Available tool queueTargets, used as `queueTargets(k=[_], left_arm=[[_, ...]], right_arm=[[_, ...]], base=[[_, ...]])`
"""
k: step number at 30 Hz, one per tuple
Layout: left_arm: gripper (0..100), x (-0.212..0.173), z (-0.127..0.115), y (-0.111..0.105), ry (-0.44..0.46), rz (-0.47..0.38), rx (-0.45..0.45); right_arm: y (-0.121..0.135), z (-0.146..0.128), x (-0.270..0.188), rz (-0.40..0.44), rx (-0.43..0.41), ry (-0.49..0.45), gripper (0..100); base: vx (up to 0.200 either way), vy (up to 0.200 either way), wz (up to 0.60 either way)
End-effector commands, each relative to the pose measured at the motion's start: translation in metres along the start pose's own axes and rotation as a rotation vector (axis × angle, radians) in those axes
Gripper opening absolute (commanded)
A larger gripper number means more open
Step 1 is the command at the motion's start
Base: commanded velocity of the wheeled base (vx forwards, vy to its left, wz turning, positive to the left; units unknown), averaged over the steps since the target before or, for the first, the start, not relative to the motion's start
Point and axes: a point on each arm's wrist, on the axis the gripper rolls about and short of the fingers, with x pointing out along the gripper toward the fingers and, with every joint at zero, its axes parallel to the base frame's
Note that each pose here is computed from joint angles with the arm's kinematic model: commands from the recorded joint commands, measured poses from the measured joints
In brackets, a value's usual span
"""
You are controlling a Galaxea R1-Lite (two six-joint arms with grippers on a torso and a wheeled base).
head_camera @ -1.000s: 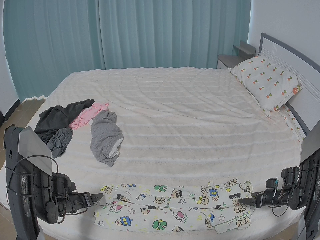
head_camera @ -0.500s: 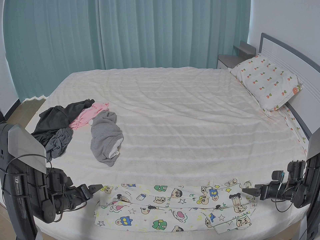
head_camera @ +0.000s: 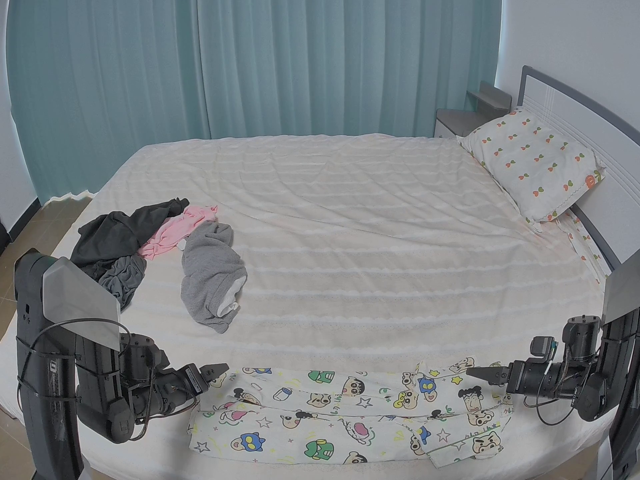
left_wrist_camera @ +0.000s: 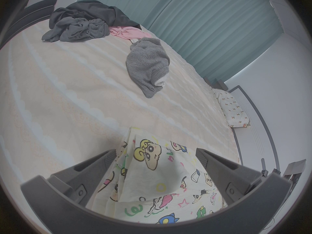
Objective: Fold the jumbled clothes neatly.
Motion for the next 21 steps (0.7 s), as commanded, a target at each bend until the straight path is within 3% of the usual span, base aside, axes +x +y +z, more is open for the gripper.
queueTargets(k=[1, 10, 11, 21], left_arm=[[100, 0.0039, -0.0004, -0.0007, -0.006, -0.012, 0.006], [100, 0.0067, -0.0015, -0.0044, -0.005, -0.025, 0.015], [0, 0.0067, -0.0023, -0.0043, -0.002, -0.024, 0.016], [0, 0.0042, -0.0039, -0.0046, 0.005, -0.02, 0.016]], right_arm=[[0.002, -0.0023, 0.0016, 0.044, 0.015, 0.025, 100], [0.0008, -0.0032, 0.0009, 0.052, 0.026, 0.033, 100], [0.001, -0.0027, 0.001, 0.053, 0.024, 0.031, 100], [0.0005, -0.0033, -0.0027, 0.045, 0.032, 0.027, 100]], base=[[0.0, 0.0, 0.0], [0.0, 0.0, 0.0], [0.0, 0.0, 0.0], [0.0, 0.0, 0.0]])
